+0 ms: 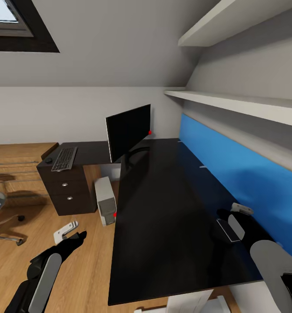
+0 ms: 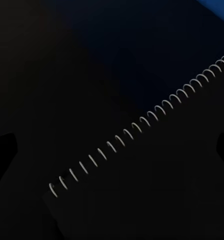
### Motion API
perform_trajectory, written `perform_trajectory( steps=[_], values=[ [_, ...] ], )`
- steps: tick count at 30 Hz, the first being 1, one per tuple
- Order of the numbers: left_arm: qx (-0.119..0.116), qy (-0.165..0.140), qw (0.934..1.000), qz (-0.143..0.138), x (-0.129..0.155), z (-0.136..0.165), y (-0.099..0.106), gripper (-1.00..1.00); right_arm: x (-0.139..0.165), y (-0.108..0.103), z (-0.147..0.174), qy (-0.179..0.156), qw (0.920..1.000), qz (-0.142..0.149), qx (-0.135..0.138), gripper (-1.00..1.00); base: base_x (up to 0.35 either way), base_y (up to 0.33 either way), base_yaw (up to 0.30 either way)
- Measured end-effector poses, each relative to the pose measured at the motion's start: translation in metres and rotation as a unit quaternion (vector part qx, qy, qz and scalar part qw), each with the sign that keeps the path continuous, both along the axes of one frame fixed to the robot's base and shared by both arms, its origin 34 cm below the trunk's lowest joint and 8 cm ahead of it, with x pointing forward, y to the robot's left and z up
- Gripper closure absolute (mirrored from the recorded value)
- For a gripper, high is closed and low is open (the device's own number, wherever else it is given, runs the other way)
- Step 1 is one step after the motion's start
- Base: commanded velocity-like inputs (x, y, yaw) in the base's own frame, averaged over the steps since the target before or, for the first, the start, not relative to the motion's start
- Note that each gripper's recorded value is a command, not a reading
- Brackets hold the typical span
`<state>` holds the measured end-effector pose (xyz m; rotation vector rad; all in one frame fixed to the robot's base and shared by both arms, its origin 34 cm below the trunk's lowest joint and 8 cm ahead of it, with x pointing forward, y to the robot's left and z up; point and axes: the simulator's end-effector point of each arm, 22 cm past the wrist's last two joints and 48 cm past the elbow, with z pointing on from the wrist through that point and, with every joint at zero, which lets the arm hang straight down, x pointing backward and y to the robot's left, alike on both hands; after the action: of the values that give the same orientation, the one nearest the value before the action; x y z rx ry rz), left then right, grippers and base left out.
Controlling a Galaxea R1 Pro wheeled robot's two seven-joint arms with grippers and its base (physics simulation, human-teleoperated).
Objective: In the bedroom, organize the workspace by keeping the computer under the desk, ensuring the monitor is on the desk, placing the keyboard on the desk next to the monitor, placing the mouse on the desk next to the keyboard, moving the folder from the swivel chair onto the desk next to the mouse, stacking the notebook on top of the folder with the pen on top of the notebook, and positioning the swivel chair next to the desk.
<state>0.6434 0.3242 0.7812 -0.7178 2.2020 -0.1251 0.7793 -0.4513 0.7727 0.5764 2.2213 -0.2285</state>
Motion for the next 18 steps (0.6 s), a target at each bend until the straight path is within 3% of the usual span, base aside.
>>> perform_trajectory(
  steps=[9,14,18],
  values=[
    [-0.001,0.005,1.0000,-0.001,-0.002,-0.005,-0.001,-1.00,-0.001,-0.002,0.000,0.002,1.0000,-0.002,-0.004,-1.00,0.105,-0.024,0.000],
    [-0.002,0.007,1.0000,-0.001,-0.002,-0.006,-0.001,-1.00,-0.009,-0.028,0.008,-0.003,0.9976,-0.052,-0.045,-1.00,0.014,-0.003,0.000],
    [-0.002,0.007,1.0000,-0.001,-0.002,-0.006,-0.001,-1.00,-0.010,-0.031,0.010,-0.006,0.9969,-0.060,-0.051,-1.00,0.002,0.000,0.000]
  ],
)
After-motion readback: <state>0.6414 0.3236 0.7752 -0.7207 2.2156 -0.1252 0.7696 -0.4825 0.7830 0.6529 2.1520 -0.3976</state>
